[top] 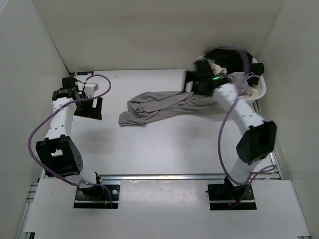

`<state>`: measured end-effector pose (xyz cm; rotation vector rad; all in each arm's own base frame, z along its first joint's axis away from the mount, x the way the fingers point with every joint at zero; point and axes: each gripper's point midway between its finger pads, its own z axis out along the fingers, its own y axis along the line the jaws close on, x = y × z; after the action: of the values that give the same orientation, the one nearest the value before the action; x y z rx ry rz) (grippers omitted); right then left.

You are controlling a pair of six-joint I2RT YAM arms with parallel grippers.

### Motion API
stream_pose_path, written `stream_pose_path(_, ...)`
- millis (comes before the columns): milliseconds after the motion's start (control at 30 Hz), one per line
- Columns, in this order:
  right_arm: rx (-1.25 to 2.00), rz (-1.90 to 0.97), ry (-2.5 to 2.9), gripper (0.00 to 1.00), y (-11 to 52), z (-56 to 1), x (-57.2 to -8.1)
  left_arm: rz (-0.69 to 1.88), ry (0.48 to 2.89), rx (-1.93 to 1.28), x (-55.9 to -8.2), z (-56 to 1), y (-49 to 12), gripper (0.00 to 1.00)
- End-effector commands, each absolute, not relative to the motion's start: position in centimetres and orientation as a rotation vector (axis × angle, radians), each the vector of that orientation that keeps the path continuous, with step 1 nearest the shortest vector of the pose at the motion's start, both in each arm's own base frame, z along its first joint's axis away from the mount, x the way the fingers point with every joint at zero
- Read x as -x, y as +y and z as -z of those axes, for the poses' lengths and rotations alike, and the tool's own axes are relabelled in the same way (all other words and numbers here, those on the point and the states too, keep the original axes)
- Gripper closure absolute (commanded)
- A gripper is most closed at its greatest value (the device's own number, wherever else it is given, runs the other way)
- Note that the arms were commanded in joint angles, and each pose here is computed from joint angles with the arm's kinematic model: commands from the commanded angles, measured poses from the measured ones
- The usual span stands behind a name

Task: Fold and stack the trousers
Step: Grab the trousers from the pile

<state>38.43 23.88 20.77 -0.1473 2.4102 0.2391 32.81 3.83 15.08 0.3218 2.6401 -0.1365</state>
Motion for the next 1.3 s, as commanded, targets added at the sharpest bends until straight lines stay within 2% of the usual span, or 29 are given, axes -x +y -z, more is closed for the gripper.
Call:
stream_pose_path(0, -0.466, -0.203, 2.203, 0.01, 7.7, -28.2, -42.4, 0.219, 2.661, -0.337, -32.1, -14.1, 2.9, 0.0)
stream_pose_path(33, -0.52, -0.173, 2.244, 0.01, 4.7, -26.5, -43.6, 0.216, 2.659, -0.349, -32.1, -14.1, 3.0, 0.0)
stream_pose_path(100, -0.509, -0.205, 2.313, 0.01, 3.4, -26.0, -44.4, 0.221, 2.669, -0.348, -31.8, -13.8, 2.9, 0.0)
stream_pose_path(133, -0.523, -0.183, 2.381, 0.01, 2.3, -23.6, -45.5, 0.221, 2.669, -0.348, -31.8, -13.8, 2.9, 0.0)
stream_pose_path(233, -0.548, -0.136, 2.412, 0.01, 0.4, -22.1, -47.1, 0.226, 2.679, -0.347, -31.6, -13.5, 2.9, 0.0)
stream_pose_path(300, -0.577, -0.203, 2.45, 0.01, 0.3, -19.5, -48.4, 0.242, 2.684, -0.348, -31.4, -13.2, 2.7, 0.0)
stream_pose_path(400, -0.654, -0.296, 2.429, 0.08, 0.1, -18.4, -49.8, 0.243, 2.685, -0.348, -31.1, -13.2, 2.6, 0.0)
stream_pose_path(433, -0.682, -0.301, 2.405, 0.13, -0.5, -18.2, -50.5, 0.243, 2.685, -0.348, -31.1, -13.2, 2.6, 0.0)
stream_pose_path(567, -0.719, -0.356, 2.398, 0.19, -0.8, -17.7, -50.8, 0.224, 2.705, -0.343, -30.5, -12.7, 2.9, 0.0)
stream_pose_path(600, -0.715, -0.358, 2.389, 0.25, -0.8, -18.1, -51.0, 0.224, 2.705, -0.343, -30.5, -12.7, 2.9, 0.0)
stream_pose_path(700, -0.727, -0.295, 2.353, 0.72, -1.7, -19.3, -50.8, 0.229, 2.715, -0.342, -30.2, -12.4, 2.8, 0.0)
stream_pose_path(733, -0.728, -0.274, 2.33, 0.92, -2.1, -20.2, -50.7, 0.241, 2.711, -0.344, -30.3, -12.4, 2.7, 0.0)
stream_pose_path(767, -0.711, -0.255, 2.312, 1.0, -2.3, -21.0, -50.7, 0.241, 2.711, -0.344, -30.3, -12.4, 2.6, 0.0)
stream_pose_path(933, -0.637, -0.171, 2.228, 1.0, -3.1, -26.1, -48.9, 0.227, 2.712, -0.355, -30.2, -12.4, 2.8, 0.0)
stream_pose_path(1067, -0.413, -0.225, 2.116, 1.0, 2.4, -32.5, -47.0, 0.214, 2.716, -0.353, -30.2, -12.4, 3.0, 0.0)
stream_pose_path(1100, -0.284, -0.278, 2.077, 1.0, 7.0, -35.0, -45.8, 0.214, 2.716, -0.353, -30.2, -12.4, 3.0, 0.0)
stream_pose_path(1167, -0.14, -0.306, 2.004, 1.0, 12.2, -38.4, -44.2, 0.214, 2.716, -0.353, -30.2, -12.4, 3.0, 0.0)
stream_pose_path(1200, 0.035, -0.368, 1.966, 1.0, 18.9, -39.7, -42.1, 0.214, 2.716, -0.353, -30.5, -12.4, 3.1, 0.0)
stream_pose_path(1267, 0.212, -0.447, 1.918, 1.0, 26.9, -41.1, -38.3, 0.208, 2.703, -0.354, -31.1, -12.8, 3.2, 0.0)
